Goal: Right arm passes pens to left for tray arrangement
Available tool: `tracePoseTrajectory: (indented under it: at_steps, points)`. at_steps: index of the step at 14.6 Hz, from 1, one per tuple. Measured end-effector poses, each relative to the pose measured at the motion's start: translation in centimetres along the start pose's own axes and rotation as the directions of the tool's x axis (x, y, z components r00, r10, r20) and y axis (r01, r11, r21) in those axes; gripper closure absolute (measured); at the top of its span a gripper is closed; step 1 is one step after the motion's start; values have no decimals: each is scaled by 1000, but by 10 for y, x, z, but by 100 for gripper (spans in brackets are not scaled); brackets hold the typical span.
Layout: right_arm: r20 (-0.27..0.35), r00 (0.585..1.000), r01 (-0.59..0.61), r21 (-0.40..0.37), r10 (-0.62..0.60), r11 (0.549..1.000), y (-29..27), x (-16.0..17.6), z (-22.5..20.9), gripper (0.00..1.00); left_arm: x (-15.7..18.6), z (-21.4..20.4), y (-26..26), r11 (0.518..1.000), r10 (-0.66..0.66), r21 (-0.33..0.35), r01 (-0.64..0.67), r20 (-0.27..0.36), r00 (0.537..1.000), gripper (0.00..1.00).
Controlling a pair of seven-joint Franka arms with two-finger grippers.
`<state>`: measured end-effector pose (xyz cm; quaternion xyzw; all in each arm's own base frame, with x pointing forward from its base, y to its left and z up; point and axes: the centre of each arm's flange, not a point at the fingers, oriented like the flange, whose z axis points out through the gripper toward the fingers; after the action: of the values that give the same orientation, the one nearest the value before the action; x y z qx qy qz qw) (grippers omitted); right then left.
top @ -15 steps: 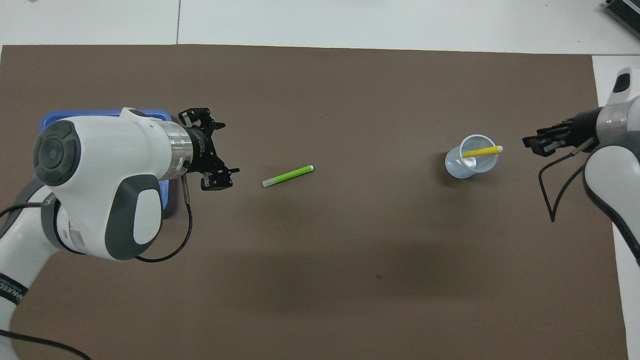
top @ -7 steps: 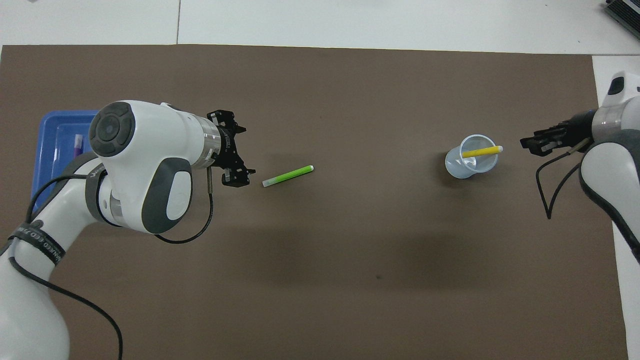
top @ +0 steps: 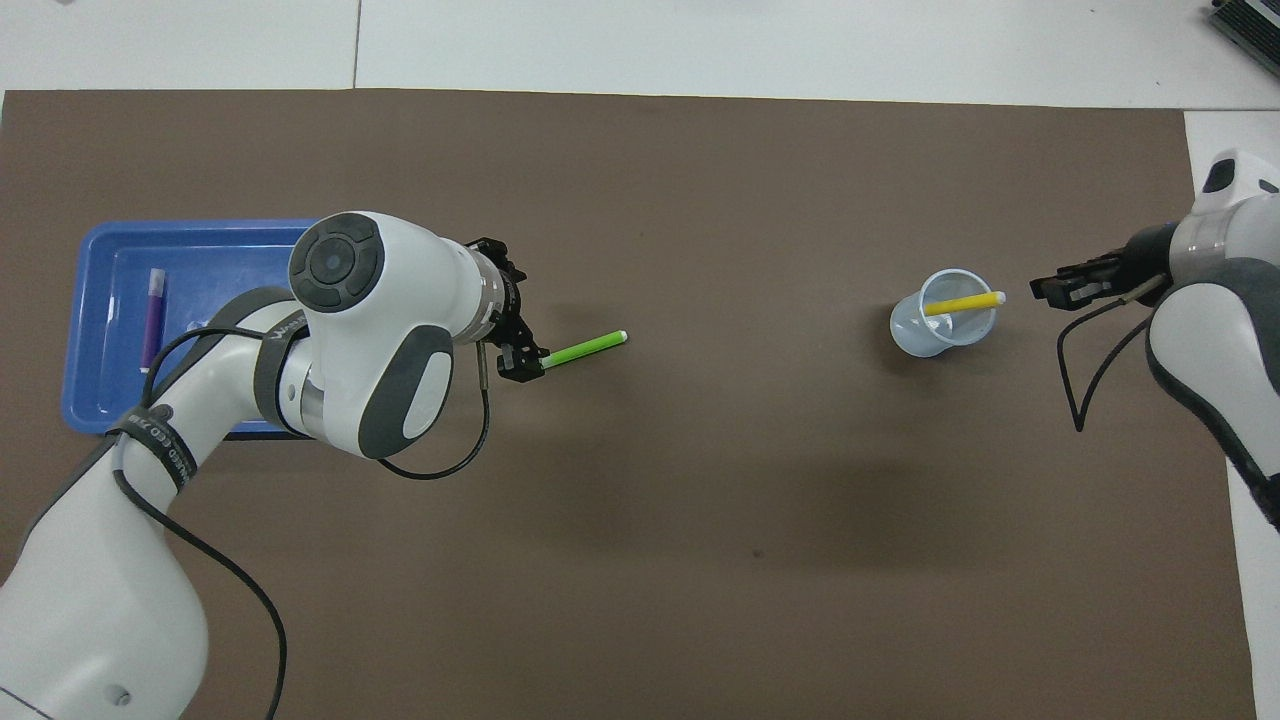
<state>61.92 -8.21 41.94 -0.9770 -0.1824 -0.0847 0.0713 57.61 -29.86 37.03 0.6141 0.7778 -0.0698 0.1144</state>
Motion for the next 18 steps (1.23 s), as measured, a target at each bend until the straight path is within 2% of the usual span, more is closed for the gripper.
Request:
tracePoseTrajectory:
  at_steps: [4,12,18]
  points:
    - [2,1000,-27,4,27,1000,-4,2,2,64,-28,15,-22,1000,21,4,-21,-28,999,0]
    - [-4,992,-122,60,122,991,-8,2,3,64,-34,29,-25,1000,18,-15,-19,-67,998,0]
    - [-9,992,-127,73,128,989,-11,4,4,64,-28,36,-20,999,13,-38,-17,-103,995,0]
